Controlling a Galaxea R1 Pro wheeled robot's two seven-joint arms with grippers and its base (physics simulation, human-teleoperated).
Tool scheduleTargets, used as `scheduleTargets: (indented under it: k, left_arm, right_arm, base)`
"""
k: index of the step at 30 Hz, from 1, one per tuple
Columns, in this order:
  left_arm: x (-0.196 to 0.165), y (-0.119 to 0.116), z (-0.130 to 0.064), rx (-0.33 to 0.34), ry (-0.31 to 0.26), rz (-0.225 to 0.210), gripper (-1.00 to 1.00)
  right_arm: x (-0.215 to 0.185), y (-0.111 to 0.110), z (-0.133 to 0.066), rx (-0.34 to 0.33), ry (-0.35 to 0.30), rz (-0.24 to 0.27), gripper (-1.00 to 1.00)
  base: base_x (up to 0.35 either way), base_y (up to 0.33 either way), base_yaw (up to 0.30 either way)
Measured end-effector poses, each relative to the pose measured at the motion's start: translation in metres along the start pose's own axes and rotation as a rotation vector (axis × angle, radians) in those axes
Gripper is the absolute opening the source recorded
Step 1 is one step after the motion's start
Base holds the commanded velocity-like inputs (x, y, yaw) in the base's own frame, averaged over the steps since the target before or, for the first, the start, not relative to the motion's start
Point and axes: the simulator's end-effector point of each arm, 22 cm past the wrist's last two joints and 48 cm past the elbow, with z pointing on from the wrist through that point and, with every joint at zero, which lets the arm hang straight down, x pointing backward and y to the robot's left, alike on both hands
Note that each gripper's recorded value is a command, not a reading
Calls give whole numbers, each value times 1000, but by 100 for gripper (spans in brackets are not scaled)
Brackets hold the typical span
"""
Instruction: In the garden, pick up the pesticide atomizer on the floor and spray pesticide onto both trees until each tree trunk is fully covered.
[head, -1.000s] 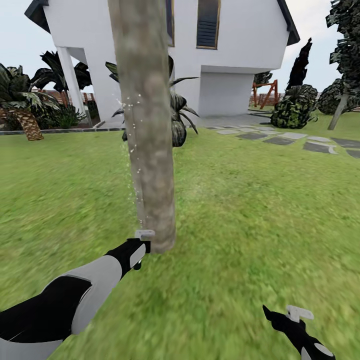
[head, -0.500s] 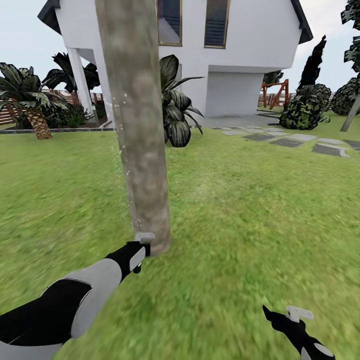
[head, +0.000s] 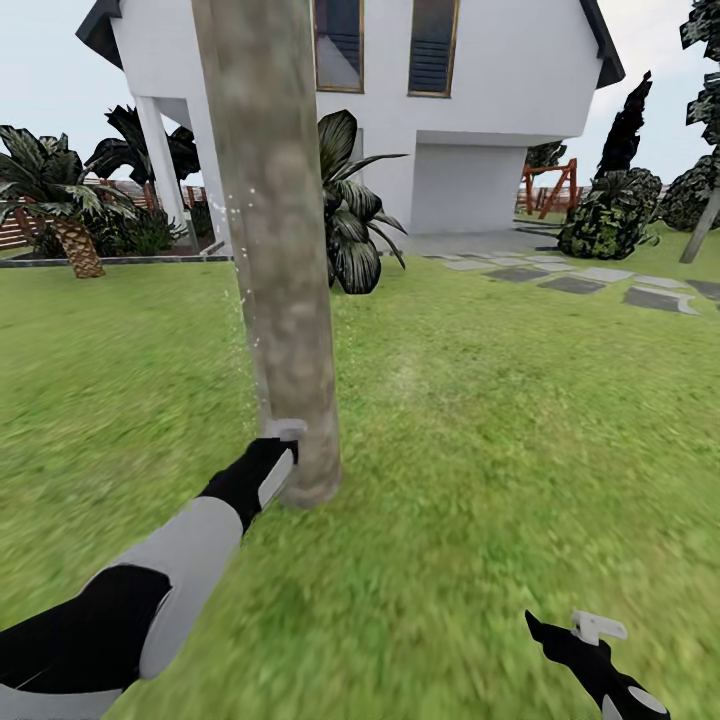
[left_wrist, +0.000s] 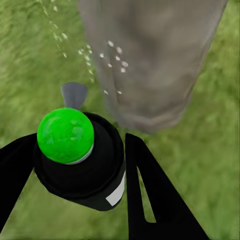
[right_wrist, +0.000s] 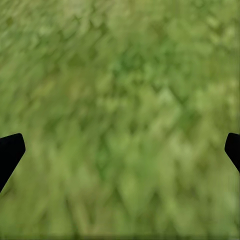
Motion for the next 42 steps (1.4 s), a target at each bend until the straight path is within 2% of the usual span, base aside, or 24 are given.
scheduleTargets:
  k: [1, 6, 10, 12, 15, 17, 20, 22, 26, 29, 33, 36, 39, 42]
  left_arm:
    - [-16, 4, -9, -24, -3, 7, -100]
    - [-62, 6, -28, -35, -49, 5, -100]
    - [-112, 8, -48, -34, -47, 33, -100]
    - [-152, 9, -65, -36, -85, 36, -100]
    - [-188, 11, -81, -33, -129, 28, -100]
    - [-220, 14, -101, -37, -140, 42, -100]
    - [-257, 17, -124, -36, -180, 38, -100]
    - [-301, 22, -156, -43, -227, 41, -100]
    - [-359, 22, -209, -32, -298, 39, -100]
    - [-390, 26, -242, -33, -337, 40, -100]
    - [-440, 34, -300, -33, -425, 25, -100]
    - [-458, 31, -325, -24, -464, 21, -100]
    - [-460, 30, -328, -25, -465, 23, -100]
    - [-449, 29, -311, -32, -417, 37, -100]
  right_arm:
    - [0, 0, 0, 0, 0, 0, 100]
    - [0, 0, 0, 0, 1, 0, 100]
    - [0, 0, 0, 0, 0, 0, 100]
    - [0, 0, 0, 1, -1, 3, 100]
    - [0, 0, 0, 1, -1, 4, 100]
    - [0, -1, 0, 2, -1, 4, 100]
    - [0, -1, 0, 2, -1, 4, 100]
    - [0, -1, 0, 1, -2, 4, 100]
    - [0, 0, 0, 1, -1, 4, 100]
    - [0, 0, 0, 1, -1, 4, 100]
    - [0, 0, 0, 1, -1, 4, 100]
    - [0, 0, 0, 1, 0, 5, 100]
    - [1, 0, 0, 1, 1, 5, 100]
    - [1, 0, 0, 1, 1, 4, 100]
  base:
    - [0, 0, 0]
    - [0, 0, 0]
    - [0, 0, 0]
    - [0, 0, 0]
    - [0, 0, 0]
    - [0, 0, 0]
    - [0, 0, 0]
    - [0, 0, 0]
    - [0, 0, 0]
    - [0, 0, 0]
    - [0, 0, 0]
    - [0, 0, 0]
    - [0, 0, 0]
    - [0, 0, 0]
